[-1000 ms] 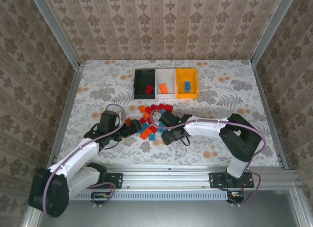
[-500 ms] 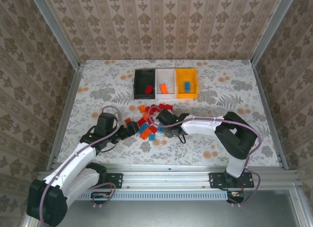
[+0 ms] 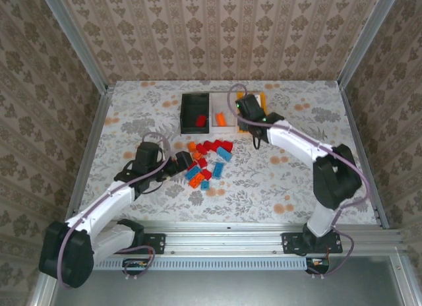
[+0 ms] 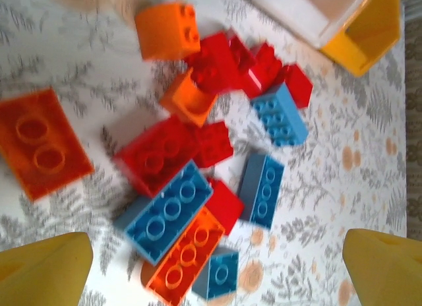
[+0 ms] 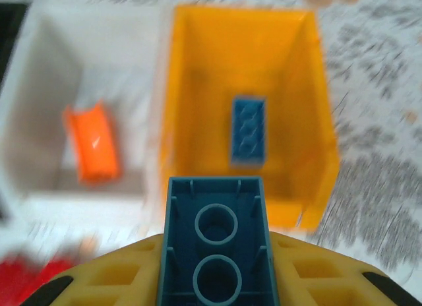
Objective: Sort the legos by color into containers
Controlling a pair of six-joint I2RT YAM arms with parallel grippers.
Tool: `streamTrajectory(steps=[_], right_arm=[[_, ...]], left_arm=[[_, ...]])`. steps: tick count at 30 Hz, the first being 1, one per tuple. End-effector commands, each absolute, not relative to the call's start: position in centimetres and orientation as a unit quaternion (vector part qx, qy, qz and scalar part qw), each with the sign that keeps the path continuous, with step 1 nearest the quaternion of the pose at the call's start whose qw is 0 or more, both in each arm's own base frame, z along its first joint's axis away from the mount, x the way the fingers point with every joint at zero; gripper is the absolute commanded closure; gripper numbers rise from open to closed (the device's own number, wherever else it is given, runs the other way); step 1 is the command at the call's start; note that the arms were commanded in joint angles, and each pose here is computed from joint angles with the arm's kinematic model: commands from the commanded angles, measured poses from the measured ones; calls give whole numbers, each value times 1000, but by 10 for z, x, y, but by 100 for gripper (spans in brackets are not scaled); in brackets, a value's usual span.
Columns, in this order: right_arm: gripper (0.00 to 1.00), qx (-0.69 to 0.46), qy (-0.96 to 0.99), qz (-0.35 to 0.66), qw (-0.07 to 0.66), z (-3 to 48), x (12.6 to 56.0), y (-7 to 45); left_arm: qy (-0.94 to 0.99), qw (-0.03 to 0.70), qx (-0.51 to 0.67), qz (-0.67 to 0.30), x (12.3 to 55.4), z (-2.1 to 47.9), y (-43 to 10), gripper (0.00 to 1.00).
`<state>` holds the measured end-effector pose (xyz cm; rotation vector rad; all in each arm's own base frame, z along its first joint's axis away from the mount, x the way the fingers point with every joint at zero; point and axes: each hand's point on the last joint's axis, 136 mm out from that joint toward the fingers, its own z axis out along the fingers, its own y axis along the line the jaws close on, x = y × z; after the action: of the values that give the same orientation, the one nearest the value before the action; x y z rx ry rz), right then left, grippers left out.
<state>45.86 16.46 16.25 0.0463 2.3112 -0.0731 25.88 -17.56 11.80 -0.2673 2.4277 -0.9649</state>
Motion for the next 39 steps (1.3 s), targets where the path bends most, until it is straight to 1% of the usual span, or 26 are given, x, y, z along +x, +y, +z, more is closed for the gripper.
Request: streamTrajectory(steps=[1,6,10,12,15,16,20,24,27,31,34,36,39], right_arm=[[65,12,913,-90,397,141,485,155],[64,38,915,-98,390,120,521,142],[61,33,921,-94,376,107,538,144],[56,32,922,-93,374,105,543,144],[41,35,923,-98,370,107,546,141],[39,35,922,-98,373,110,545,140],[38,44,914,-83,395,134,536,139],[39,35,905,-53,421,167,509,157],[42,9,903,-26,428,171,468,187],[47,-29,917,9,398,145,416,224],[54,-38,927,29,371,125,395,241],[55,-45,935,62,346,111,379,260],[52,-56,939,90,327,96,353,284]], left_arm=[[869,294,-116,-381,287,139,-171,0],[878,263,-111,-384,301,124,-178,0],[877,252,-118,-393,307,119,-182,0],[875,257,-118,-392,309,122,-182,0],[875,257,-111,-394,310,127,-184,0],[876,253,-107,-395,310,129,-185,0],[879,245,-98,-396,305,134,-187,0],[880,255,-100,-388,294,139,-182,0],[885,258,-112,-370,279,132,-173,0],[895,252,-151,-336,249,105,-149,0],[899,250,-173,-315,232,91,-134,0],[903,249,-175,-303,223,85,-128,0],[908,249,-157,-299,217,80,-129,1]])
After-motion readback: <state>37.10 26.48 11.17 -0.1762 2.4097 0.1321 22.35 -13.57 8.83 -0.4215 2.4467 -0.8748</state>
